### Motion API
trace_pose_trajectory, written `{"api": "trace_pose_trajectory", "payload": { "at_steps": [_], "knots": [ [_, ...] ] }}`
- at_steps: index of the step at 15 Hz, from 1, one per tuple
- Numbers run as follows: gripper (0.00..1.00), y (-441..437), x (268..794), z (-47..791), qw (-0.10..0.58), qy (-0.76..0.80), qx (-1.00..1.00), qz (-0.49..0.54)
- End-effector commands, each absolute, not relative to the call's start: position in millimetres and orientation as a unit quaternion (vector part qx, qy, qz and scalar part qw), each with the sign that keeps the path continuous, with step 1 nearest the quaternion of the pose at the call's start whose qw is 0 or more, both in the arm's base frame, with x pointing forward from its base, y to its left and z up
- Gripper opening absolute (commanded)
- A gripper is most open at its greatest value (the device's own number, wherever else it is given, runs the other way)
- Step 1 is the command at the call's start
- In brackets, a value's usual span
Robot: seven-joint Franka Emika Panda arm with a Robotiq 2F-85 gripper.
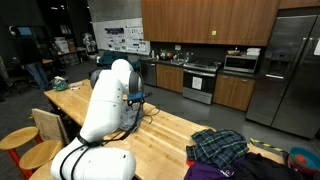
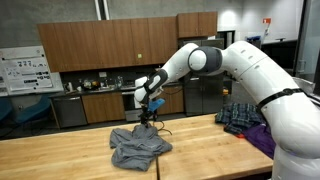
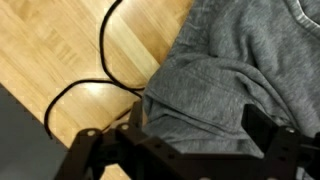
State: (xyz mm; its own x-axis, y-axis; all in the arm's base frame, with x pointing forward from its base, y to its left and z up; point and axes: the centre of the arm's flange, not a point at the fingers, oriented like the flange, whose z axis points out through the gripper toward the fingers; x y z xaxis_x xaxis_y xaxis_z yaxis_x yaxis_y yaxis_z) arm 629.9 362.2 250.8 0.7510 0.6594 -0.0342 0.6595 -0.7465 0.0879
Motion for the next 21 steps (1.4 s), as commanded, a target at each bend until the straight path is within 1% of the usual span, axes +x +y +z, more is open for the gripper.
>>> {"api": "trace_pose_trajectory", "payload": {
  "at_steps": [1, 8, 9, 10, 12, 13, 18, 20, 21],
  "knots": [
    [1.0, 366, 639, 256, 0.007, 0.341, 0.94, 0.025],
    [1.0, 376, 667, 236, -0.025, 0.327, 0.945, 0.009],
    [0.97, 377, 671, 231, -0.027, 0.325, 0.945, 0.004],
    [0.74, 378, 674, 227, -0.029, 0.323, 0.946, 0.001],
    [0.71, 380, 675, 223, -0.029, 0.323, 0.946, -0.005],
    [0.66, 380, 678, 221, -0.028, 0.323, 0.946, -0.007],
    [0.24, 373, 673, 231, -0.011, 0.31, 0.951, -0.018],
    [0.11, 366, 664, 238, -0.009, 0.315, 0.948, -0.042],
    [0.03, 362, 655, 241, -0.007, 0.319, 0.945, -0.065]
  ]
}}
